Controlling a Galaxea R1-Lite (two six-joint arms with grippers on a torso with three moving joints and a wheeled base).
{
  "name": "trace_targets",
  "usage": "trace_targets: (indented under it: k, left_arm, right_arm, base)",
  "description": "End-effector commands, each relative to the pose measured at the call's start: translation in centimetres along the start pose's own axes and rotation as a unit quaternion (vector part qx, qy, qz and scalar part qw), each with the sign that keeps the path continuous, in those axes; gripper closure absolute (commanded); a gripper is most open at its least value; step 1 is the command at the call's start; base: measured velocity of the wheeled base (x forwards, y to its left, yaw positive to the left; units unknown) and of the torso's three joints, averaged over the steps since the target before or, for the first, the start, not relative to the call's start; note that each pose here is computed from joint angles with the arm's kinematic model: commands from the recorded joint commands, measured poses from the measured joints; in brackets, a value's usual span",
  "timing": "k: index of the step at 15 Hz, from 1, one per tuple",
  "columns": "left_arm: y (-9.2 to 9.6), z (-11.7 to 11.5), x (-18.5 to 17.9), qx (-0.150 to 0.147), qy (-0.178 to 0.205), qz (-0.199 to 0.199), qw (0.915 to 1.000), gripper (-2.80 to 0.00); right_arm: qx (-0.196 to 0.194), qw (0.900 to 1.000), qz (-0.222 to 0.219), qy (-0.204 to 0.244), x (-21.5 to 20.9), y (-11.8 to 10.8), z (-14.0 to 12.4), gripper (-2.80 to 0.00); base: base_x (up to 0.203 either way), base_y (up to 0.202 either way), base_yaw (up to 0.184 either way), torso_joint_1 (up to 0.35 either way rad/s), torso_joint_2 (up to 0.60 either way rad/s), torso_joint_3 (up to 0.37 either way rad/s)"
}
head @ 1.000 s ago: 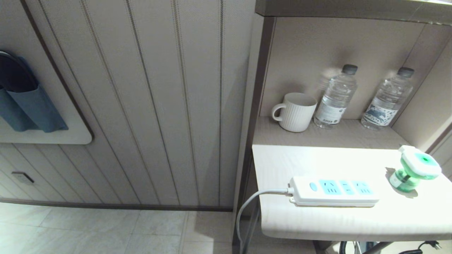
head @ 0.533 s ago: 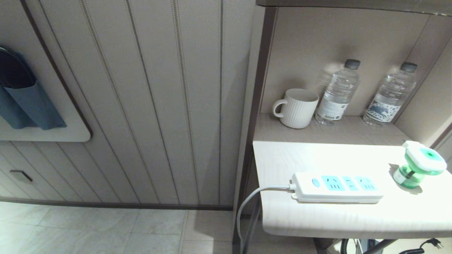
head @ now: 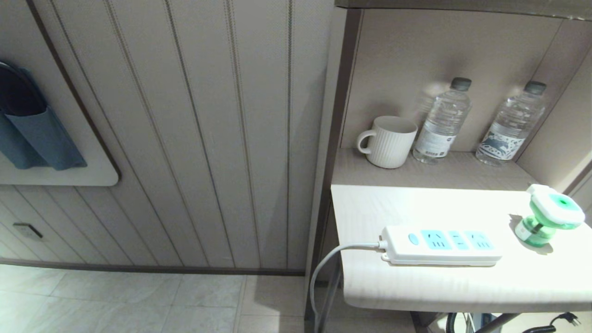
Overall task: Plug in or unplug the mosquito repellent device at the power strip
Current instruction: Pick up the mosquito repellent liquid
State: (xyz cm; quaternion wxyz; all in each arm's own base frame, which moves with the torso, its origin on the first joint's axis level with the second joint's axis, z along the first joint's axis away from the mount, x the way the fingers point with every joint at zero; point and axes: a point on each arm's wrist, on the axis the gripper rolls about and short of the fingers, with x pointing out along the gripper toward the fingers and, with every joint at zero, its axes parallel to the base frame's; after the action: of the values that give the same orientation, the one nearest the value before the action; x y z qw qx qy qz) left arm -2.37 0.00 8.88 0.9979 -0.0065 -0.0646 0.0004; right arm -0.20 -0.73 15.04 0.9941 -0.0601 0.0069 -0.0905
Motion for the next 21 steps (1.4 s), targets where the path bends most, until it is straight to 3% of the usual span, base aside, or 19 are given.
trace_targets:
  k: [1,3,5,15,21]
  left_arm:
    - [0.0,0.0,0.0,0.000,0.000,0.000,1.0000,0.00]
    - [0.0,0.0,0.0,0.000,0.000,0.000,1.0000,0.00]
    - [0.0,0.0,0.0,0.000,0.001,0.000,1.0000,0.00]
    - [0.0,0.0,0.0,0.003,-0.001,0.000,1.0000,0.00]
    - [0.0,0.0,0.0,0.003,-0.001,0.000,1.0000,0.00]
  right_arm:
    - [0.002,1.000,-0.008,-0.027,0.3,0.2,-1.1,0.00]
    - [0.002,0.999,-0.016,-0.049,0.4,0.3,-1.6,0.00]
    - [0.000,0.998,-0.048,-0.030,0.8,0.3,-2.2,0.00]
    - [-0.003,0.998,-0.065,-0.012,2.3,0.6,-1.3,0.00]
    - [0.061,0.992,-0.105,-0.033,5.9,1.1,0.9,0.00]
  base:
    - [0.000,0.000,0.000,0.000,0.00,0.000]
    - [0.000,0.000,0.000,0.000,0.00,0.000]
    - [0.000,0.000,0.000,0.000,0.00,0.000]
    - [0.000,0.000,0.000,0.000,0.00,0.000]
    - [0.000,0.000,0.000,0.000,0.00,0.000]
